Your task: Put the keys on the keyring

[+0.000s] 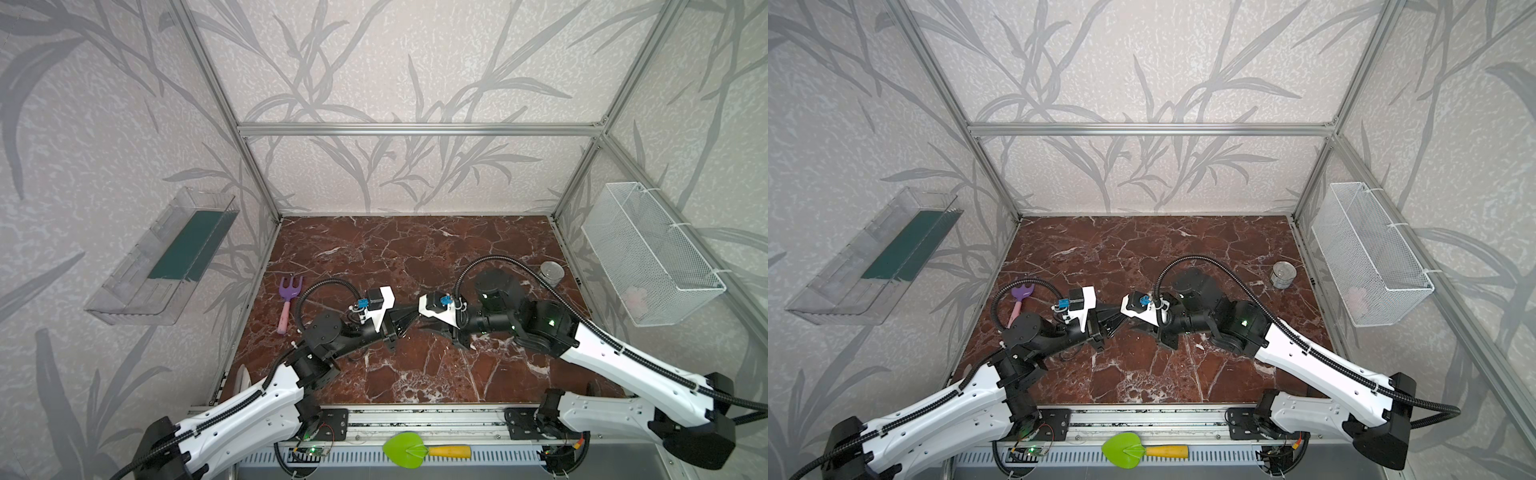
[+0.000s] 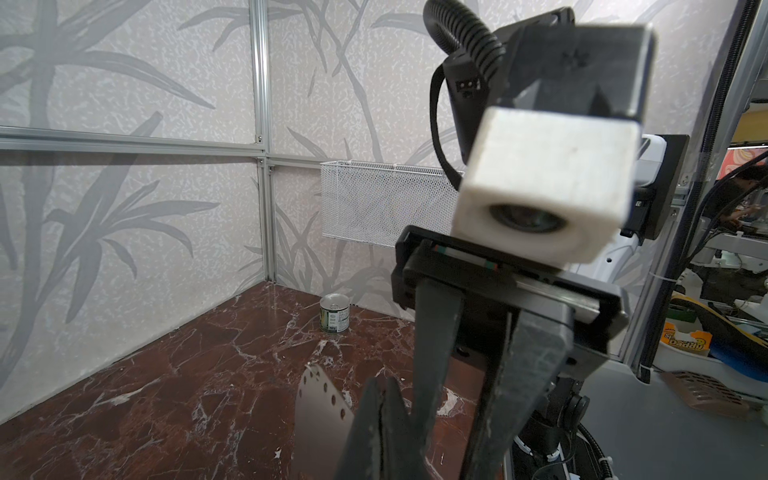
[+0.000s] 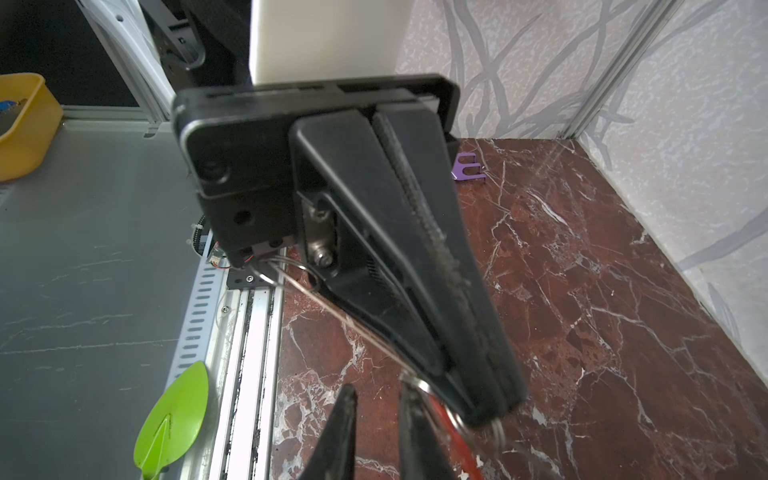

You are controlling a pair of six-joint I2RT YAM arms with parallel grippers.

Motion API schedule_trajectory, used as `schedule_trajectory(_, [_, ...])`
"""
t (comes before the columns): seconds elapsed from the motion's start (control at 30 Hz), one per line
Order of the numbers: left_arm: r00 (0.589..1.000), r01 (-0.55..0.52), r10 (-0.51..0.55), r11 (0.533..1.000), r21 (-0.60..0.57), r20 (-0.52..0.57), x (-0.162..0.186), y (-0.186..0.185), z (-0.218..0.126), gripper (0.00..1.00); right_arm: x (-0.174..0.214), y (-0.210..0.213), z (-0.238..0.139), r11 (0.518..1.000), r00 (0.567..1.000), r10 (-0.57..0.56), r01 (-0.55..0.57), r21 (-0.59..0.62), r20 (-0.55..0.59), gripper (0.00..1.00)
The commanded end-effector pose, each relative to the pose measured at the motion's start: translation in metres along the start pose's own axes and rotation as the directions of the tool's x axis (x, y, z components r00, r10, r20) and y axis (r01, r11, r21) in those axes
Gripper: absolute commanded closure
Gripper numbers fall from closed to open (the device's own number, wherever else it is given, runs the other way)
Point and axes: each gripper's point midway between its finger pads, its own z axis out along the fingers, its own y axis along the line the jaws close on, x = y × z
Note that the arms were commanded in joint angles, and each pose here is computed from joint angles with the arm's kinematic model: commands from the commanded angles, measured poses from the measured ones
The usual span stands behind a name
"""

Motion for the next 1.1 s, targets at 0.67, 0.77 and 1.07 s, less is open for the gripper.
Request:
schedule_trajectory(0.67, [0.997,-0.029,0.022,0.995,0.091,0.073,-0.016,-0.021,-0.013,1.0,-0.02,-0.012,-0.02,0.997,0.997,-0.002,-0.004,0.071,0.081,0.79])
schedule_trajectory(0.77, [0.997,-0.028,0.022,0.996,0.09,0.071,-0.016,-0.021,-0.013,1.0,-0.02,-0.011,-0.018,0.998,0.997,0.002,-0.007,0.061,0.082,0.79])
schedule_trajectory(1.07, [0.998,-0.028,0.023,0.996,0.086,0.067,-0.015,-0.02,-0.012,1.0,-0.028,-0.005,-0.026,0.999,0.993,-0.005,-0.001,0.044,0.119,0.8])
